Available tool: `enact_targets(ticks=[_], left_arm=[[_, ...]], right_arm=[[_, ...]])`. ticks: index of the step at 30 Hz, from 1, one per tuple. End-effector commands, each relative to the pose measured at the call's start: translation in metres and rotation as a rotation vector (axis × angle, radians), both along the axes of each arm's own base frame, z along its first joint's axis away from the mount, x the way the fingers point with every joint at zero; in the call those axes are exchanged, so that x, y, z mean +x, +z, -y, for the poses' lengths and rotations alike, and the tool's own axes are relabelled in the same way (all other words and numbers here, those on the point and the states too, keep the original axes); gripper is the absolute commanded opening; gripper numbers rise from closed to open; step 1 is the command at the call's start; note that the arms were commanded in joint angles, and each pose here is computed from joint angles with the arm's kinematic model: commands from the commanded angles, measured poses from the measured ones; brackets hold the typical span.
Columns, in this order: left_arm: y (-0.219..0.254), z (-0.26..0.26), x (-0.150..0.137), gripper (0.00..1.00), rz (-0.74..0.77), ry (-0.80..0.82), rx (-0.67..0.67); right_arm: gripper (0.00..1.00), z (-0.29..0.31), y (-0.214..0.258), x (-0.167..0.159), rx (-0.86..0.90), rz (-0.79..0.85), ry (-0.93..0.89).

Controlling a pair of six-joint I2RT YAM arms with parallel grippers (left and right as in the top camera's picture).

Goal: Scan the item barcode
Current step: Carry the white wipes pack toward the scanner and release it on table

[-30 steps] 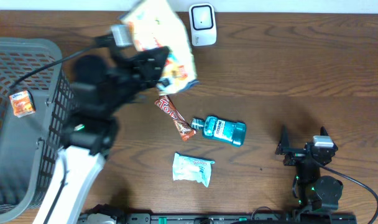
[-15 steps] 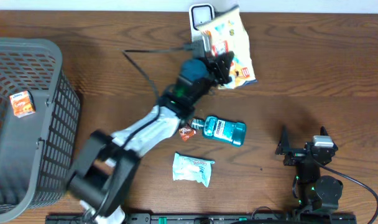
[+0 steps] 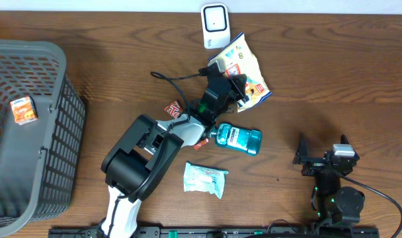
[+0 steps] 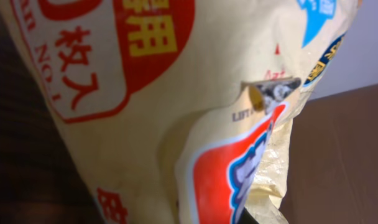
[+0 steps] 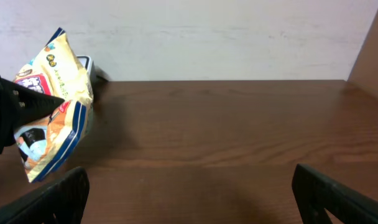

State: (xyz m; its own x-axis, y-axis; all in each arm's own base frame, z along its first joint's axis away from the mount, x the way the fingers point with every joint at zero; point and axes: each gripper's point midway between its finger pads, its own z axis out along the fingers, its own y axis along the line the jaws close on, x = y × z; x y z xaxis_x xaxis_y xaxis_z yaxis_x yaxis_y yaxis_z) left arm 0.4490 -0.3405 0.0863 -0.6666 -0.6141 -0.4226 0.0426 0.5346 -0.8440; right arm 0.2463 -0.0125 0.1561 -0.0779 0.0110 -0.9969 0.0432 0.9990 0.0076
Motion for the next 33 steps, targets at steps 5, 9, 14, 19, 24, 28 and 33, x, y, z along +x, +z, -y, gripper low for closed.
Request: enact_targets(ticks=[5,9,14,19,24,28,33], left_arm=[[-0.001,0.01,-0.004,0.07,-0.039,0.015,-0.023],[-0.016,0.013,-0.014,0.08,-0.077,0.028,0.029],[-0.04,0.01,-0.028,0.08,-0.158,0.025,0.109],[-0.055,0.015,-0.045,0.08,-0.23,-0.035,0.138],[-0.042,0.035,-0.055,0.45,-0.218,-0.152,0.071],[-0.021,0.039,-0.055,0.84,-0.18,-0.177,0.05],[0.06,0.039,-0.054,0.98,0.074,-0.248,0.101]], right_arm=[[0.99,-0.001,-0.001,0.0,-0.014,-0.002,0.007],[0.99,-0.001,-0.001,0.0,-0.014,-0.002,0.007],[0.99,-0.001,0.0,0.0,-0.014,-0.002,0.007],[0.99,-0.001,0.0,0.0,-0.014,-0.002,0.007],[0.99,-0.001,0.0,0.0,-0.014,-0.002,0.007],[0.99,-0.001,-0.001,0.0,-0.014,-0.002,0.007],[0.99,-0.001,0.0,0.0,-0.014,-0.002,0.007]])
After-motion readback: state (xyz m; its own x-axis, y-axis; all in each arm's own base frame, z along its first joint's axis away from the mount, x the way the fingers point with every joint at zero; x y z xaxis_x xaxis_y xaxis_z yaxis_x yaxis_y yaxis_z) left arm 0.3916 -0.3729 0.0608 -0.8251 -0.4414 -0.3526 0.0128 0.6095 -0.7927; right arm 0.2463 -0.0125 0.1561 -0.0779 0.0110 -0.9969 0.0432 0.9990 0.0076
